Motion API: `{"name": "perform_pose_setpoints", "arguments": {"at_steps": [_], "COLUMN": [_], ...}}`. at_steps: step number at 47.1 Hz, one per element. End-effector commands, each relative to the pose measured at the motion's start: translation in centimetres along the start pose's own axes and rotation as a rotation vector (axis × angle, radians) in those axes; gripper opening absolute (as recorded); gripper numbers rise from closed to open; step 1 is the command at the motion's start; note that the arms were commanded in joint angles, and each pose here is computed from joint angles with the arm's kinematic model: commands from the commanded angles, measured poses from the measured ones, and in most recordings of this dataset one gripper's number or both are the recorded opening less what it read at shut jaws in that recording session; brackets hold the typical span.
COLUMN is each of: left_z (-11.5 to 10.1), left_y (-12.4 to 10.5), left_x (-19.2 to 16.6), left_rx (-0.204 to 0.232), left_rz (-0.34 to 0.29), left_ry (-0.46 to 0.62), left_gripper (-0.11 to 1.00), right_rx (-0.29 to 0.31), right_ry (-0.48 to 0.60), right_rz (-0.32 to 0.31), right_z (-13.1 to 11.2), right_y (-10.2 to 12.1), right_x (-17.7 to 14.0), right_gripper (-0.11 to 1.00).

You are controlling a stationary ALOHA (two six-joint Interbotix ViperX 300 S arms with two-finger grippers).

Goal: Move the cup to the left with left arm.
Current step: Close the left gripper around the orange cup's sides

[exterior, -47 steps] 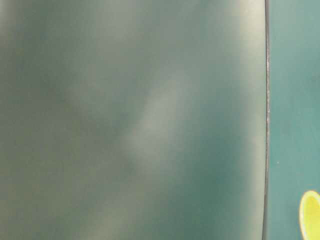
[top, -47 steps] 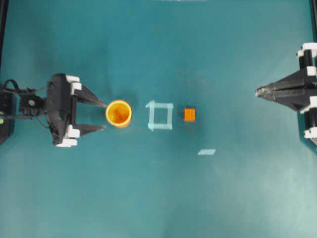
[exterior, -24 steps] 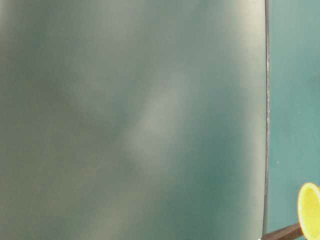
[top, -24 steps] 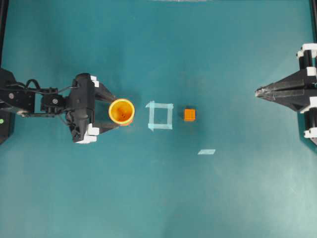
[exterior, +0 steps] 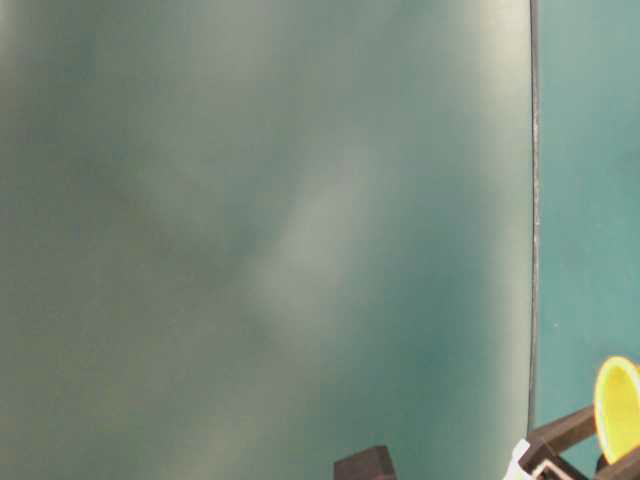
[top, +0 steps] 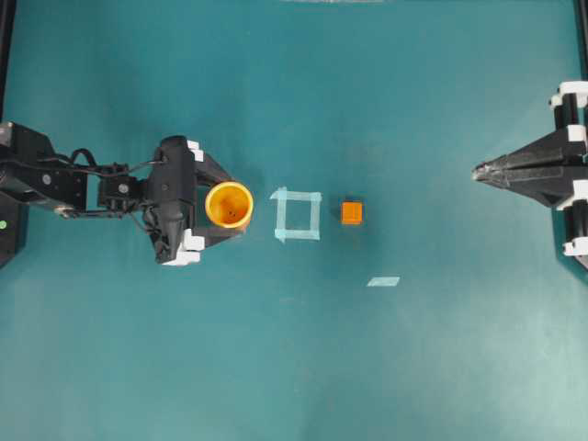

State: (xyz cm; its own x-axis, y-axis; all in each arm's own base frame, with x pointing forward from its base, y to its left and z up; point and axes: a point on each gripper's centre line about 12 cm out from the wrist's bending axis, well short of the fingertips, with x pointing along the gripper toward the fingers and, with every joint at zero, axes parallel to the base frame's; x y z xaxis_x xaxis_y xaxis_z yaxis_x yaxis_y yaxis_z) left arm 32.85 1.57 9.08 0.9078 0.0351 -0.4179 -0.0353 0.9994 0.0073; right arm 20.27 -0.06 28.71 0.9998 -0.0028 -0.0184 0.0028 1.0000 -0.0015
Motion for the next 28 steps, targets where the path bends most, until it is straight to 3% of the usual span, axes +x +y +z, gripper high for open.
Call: {"name": "perform_pose_setpoints", "arguments": {"at_steps": [1,15,28], "left_z": [1.0,1.5,2.4], "left_y": [0.0,0.0,0.1], "left_x": [0.3,0.3,0.4], "left_rx": [0.006,0.021,-0.039], "left_rz": [0.000,-0.002,0.002], "left_ry": [-0.035,-0.074,-0.077], "left_gripper": [0.77,0.68,0.66], "right_rx": [0.005,0.008,0.008], "right_ry": [-0.031,-0.023,-0.014], "right_rz": [-0.001,0.001,0.000], "right_z": [1.3,1.2,1.4], "right_y": [0.0,0.0,0.0], "right_x": [0.2,0.2,0.2], "right_gripper": [0.00,0.00,0.00]}}
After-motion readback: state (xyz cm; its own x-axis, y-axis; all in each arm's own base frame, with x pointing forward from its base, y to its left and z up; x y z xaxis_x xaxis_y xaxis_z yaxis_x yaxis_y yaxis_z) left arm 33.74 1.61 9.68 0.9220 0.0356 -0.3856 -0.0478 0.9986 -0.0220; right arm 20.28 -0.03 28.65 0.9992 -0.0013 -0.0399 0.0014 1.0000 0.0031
